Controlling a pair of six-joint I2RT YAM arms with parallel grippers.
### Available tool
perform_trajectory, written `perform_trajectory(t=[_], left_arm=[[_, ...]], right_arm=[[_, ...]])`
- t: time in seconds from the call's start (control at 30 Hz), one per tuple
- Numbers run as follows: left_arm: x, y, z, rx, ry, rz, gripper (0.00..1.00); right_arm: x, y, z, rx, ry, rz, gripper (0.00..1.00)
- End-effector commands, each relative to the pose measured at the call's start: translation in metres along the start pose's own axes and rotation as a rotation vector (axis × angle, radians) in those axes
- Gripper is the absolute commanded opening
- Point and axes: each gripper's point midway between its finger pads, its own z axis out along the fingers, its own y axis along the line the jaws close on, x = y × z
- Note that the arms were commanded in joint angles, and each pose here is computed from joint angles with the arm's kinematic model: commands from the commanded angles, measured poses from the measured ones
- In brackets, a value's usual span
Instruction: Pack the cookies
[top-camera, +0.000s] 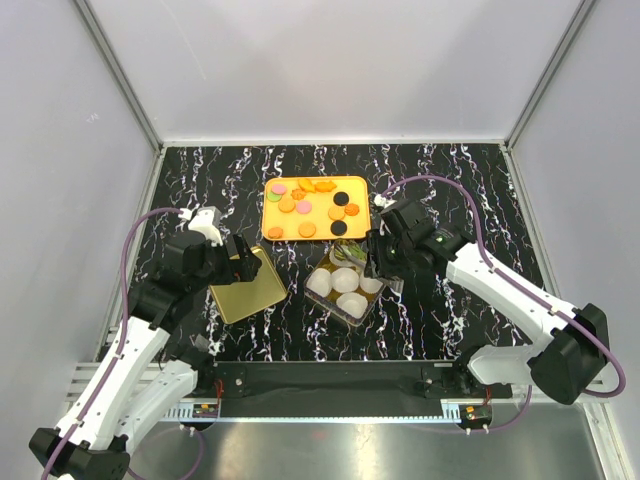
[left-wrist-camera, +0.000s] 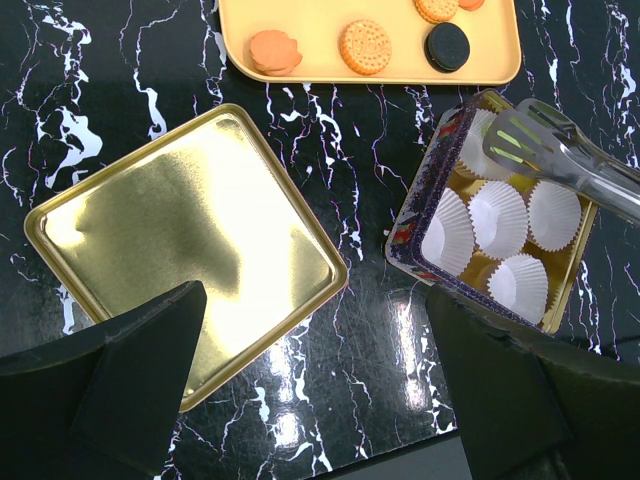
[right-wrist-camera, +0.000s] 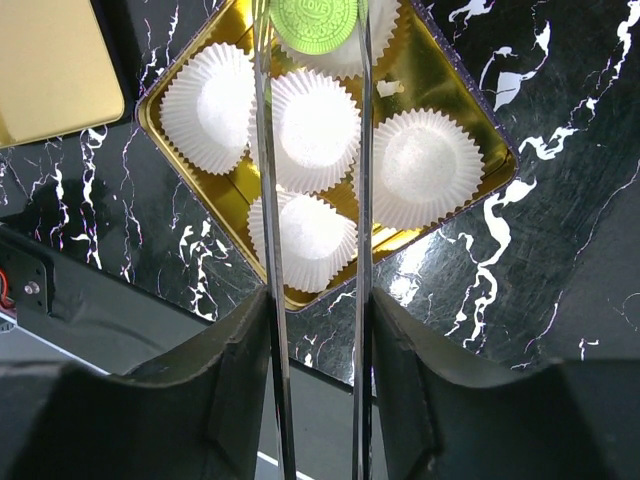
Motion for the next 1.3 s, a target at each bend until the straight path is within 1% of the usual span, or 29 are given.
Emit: perform_trajectory(t=[0.0, 0.13, 0.27, 0.37, 0.47, 0.5, 0.57, 0.6, 0.7, 0.73, 0.8, 0.83, 0.9, 0.93, 0.97, 1.0, 1.03, 1.07, 1.1, 1.13, 1.2, 1.23, 1.27], left_arm=[[-0.006, 0.000, 0.000, -0.006, -0.028, -0.006, 0.99], [-0.005, 0.000, 0.000, -0.006, -0.028, -0.006, 0.99], [-0.006, 0.000, 0.000, -0.006, -0.026, -0.006, 0.99], [-0.005, 0.001, 0.000, -0.008, -0.027, -0.006, 0.99], [-0.005, 0.000, 0.000, -0.006, -0.026, -0.006, 0.99], [-0.005, 0.000, 0.000, -0.006, -0.026, -0.006, 0.99], [-0.005, 0.001, 0.000, -0.007, -0.025, -0.006, 0.99], [-0.006, 0.000, 0.000, -0.006, -0.026, -0.006, 0.99], [-0.005, 0.001, 0.000, -0.007, -0.028, -0.006, 0.99], [-0.006, 0.000, -0.001, -0.004, -0.031, -0.007, 0.99], [-0.007, 0.004, -0.001, -0.027, -0.039, -0.008, 0.99], [-0.008, 0.004, -0.001, -0.029, -0.040, -0.009, 0.99], [-0.008, 0.005, -0.001, -0.031, -0.041, -0.009, 0.99], [-0.007, 0.005, -0.001, -0.032, -0.040, -0.009, 0.99], [-0.008, 0.005, -0.001, -0.033, -0.042, -0.009, 0.99], [-0.007, 0.006, -0.001, -0.035, -0.041, -0.011, 0.99], [-0.007, 0.006, -0.001, -0.039, -0.043, -0.011, 0.99], [-0.008, 0.006, -0.002, -0.039, -0.046, -0.012, 0.99], [-0.008, 0.007, -0.002, -0.043, -0.050, -0.014, 0.99], [-0.008, 0.007, -0.002, -0.044, -0.050, -0.014, 0.99], [-0.009, 0.007, -0.002, -0.045, -0.053, -0.014, 0.99], [-0.009, 0.007, -0.003, -0.044, -0.054, -0.014, 0.99], [-0.009, 0.007, -0.003, -0.045, -0.053, -0.014, 0.99]], right_arm=[[-0.011, 0.005, -0.001, -0.010, -0.056, -0.002, 0.49], [-0.010, 0.005, 0.000, -0.010, -0.049, -0.002, 0.53], [-0.010, 0.004, -0.002, -0.004, -0.049, -0.008, 0.55], [-0.009, 0.005, -0.006, -0.011, -0.043, -0.018, 0.55], [-0.014, 0.014, -0.024, -0.050, -0.058, -0.036, 0.53], [-0.025, 0.023, -0.036, -0.080, -0.089, -0.044, 0.52], [-0.032, 0.032, -0.050, -0.115, -0.096, -0.065, 0.52], [-0.044, 0.040, -0.060, -0.136, -0.127, -0.076, 0.52], [-0.063, 0.052, -0.055, -0.157, -0.143, -0.099, 0.53], [-0.068, 0.054, -0.040, -0.153, -0.123, -0.101, 0.53], [-0.084, 0.064, -0.030, -0.173, -0.134, -0.118, 0.52], [-0.089, 0.066, -0.009, -0.164, -0.107, -0.120, 0.52], [-0.112, 0.076, 0.000, -0.169, -0.137, -0.137, 0.52], [-0.117, 0.075, 0.021, -0.148, -0.114, -0.138, 0.52], [-0.123, 0.076, 0.028, -0.138, -0.116, -0.147, 0.52], [-0.137, 0.083, 0.029, -0.147, -0.143, -0.151, 0.52], [-0.138, 0.081, 0.050, -0.132, -0.112, -0.153, 0.52], [-0.143, 0.081, 0.057, -0.120, -0.114, -0.157, 0.51], [-0.156, 0.086, 0.057, -0.123, -0.138, -0.161, 0.52], [-0.155, 0.082, 0.075, -0.102, -0.114, -0.160, 0.52], [-0.169, 0.084, 0.081, -0.080, -0.142, -0.170, 0.56], [-0.168, 0.080, 0.094, -0.064, -0.124, -0.170, 0.56], [-0.170, 0.079, 0.098, -0.054, -0.126, -0.171, 0.58]])
